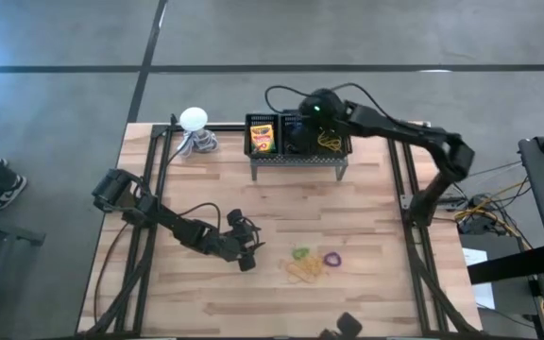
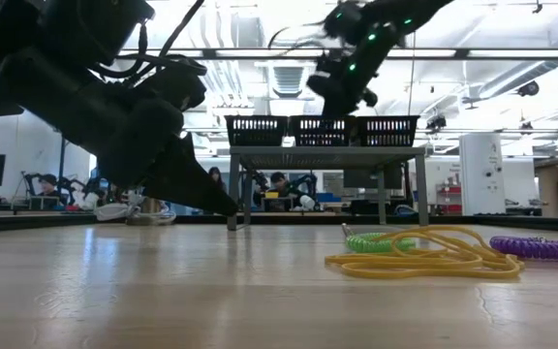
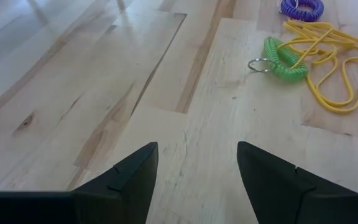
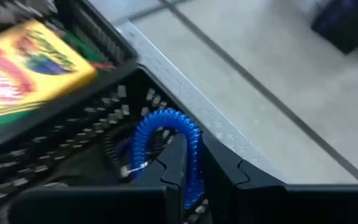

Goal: Pick & Place Office Desk Supplies
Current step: Put the blue spring keychain into the middle black bin on the shelf, then put the yellow rubber band into the right black bin on the shelf, then put the violet spring keychain into the middle black bin on the shelf

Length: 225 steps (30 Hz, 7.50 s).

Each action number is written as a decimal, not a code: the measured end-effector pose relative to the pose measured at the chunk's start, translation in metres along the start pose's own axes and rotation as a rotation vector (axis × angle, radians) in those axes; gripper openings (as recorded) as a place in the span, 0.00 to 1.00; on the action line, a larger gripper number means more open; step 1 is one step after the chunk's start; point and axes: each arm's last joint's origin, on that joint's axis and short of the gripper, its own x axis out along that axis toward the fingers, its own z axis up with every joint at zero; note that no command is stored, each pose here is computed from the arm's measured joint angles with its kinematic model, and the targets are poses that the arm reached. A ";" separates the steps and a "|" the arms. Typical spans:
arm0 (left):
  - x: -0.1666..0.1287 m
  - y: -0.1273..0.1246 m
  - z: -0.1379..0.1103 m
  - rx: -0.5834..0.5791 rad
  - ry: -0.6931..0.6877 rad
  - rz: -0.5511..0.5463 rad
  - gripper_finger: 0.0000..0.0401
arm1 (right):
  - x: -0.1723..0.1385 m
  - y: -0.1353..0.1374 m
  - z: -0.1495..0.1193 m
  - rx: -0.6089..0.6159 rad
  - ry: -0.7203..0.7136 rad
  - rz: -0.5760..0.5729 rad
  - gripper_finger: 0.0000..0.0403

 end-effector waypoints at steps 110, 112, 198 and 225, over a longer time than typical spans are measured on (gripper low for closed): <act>0.002 0.002 0.008 -0.050 -0.078 0.032 0.56 | -0.111 0.224 -0.267 -0.246 0.118 0.739 0.11; 0.002 0.002 0.008 -0.050 -0.078 0.032 0.56 | -0.110 0.225 -0.268 -0.243 0.127 0.747 0.17; 0.002 0.003 0.007 -0.043 -0.066 0.036 0.56 | -0.126 -0.007 -0.073 -0.121 -0.482 -0.274 0.02; 0.002 0.003 0.005 -0.038 -0.056 0.039 0.56 | -0.090 -0.009 -0.087 -0.098 -0.282 -0.152 0.19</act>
